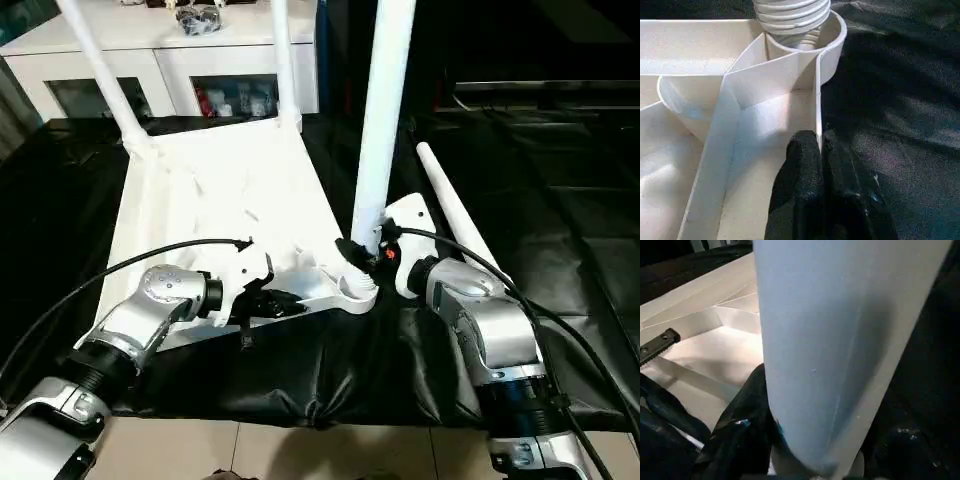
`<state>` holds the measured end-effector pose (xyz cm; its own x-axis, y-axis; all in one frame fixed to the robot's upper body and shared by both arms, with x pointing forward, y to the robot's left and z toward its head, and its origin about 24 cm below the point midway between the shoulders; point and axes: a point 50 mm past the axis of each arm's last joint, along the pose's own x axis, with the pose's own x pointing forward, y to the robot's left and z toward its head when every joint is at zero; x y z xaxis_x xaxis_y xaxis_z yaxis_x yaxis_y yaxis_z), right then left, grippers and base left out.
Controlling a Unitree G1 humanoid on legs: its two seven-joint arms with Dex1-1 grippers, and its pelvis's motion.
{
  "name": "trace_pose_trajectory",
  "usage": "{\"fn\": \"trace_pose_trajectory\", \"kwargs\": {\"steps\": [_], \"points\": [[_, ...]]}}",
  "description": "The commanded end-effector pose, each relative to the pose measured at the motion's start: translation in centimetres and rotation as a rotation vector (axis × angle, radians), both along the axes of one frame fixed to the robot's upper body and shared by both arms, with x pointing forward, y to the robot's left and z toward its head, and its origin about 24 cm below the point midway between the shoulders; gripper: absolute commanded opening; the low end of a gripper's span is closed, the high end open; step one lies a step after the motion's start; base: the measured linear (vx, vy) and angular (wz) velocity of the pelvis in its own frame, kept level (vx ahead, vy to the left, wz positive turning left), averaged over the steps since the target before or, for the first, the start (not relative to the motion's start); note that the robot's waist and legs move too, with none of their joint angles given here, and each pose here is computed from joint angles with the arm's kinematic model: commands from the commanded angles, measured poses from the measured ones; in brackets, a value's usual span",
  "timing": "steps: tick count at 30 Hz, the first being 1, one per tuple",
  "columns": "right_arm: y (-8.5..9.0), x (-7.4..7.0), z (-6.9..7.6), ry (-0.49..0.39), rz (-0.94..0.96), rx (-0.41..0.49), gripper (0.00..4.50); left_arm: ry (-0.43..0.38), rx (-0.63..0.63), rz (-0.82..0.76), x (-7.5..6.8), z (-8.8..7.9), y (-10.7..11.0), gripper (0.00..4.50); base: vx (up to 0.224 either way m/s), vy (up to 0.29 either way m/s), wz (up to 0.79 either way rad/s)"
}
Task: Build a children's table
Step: Insert table leg to table base
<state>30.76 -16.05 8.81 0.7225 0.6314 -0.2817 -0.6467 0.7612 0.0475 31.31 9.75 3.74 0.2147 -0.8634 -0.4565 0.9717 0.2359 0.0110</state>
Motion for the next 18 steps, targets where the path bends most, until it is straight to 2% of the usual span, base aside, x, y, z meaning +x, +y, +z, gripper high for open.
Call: {"fn": "trace_pose_trajectory", "kwargs": {"steps": [1,8,18], "points": [[0.2,0.05,0.36,0.005,0.038,0.007,1.89,0.025,0.033,0.031,0.06,-0.56,1.02,0.0,0.0,0.0,0.0],[-0.22,-0.36,0.09,0.056,0.118,-0.032,1.89,0.036,0.018,0.015,-0.21,-0.62,1.01,0.0,0.0,0.0,0.0],[-0.18,-0.27,0.15,0.088,0.151,-0.003,1.88,-0.006,0.013,-0.035,-0.55,-0.04,1.04,0.0,0.0,0.0,0.0]]}}
